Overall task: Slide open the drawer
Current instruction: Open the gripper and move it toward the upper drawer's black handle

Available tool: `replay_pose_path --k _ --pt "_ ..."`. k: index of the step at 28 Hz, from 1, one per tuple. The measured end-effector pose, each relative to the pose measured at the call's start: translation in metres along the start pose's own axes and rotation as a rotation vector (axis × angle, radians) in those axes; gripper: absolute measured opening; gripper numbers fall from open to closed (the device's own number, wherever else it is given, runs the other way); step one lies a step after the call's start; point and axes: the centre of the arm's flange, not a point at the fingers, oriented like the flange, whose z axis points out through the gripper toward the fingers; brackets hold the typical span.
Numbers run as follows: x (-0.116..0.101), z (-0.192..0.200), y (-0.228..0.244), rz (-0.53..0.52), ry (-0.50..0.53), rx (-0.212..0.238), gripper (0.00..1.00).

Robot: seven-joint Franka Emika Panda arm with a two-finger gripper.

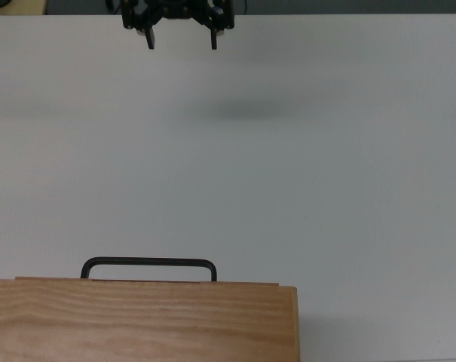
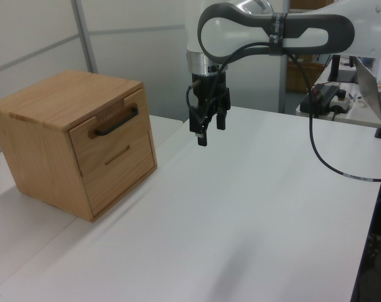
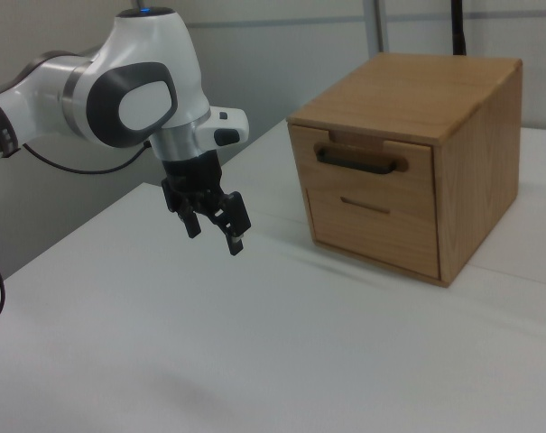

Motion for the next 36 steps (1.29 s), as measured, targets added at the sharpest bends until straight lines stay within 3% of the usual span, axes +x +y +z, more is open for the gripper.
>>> replay_pose_path --k 2,6,13,23,32,36 --pt "0.000 0.000 0.001 -0.002 0.000 -0.007 1.00" --pt "0.001 -0.001 0.008 -0.017 0.008 -0.087 1.00" --pt "0.005 -0.004 0.010 0.034 0.045 -0.098 1.00" --pt "0.008 -0.006 0.010 0.348 0.088 -0.085 1.00" --pt "0.009 0.014 0.009 0.778 0.070 -0.080 1.00" --pt "0.010 0.024 0.007 0.918 0.057 -0.084 1.00"
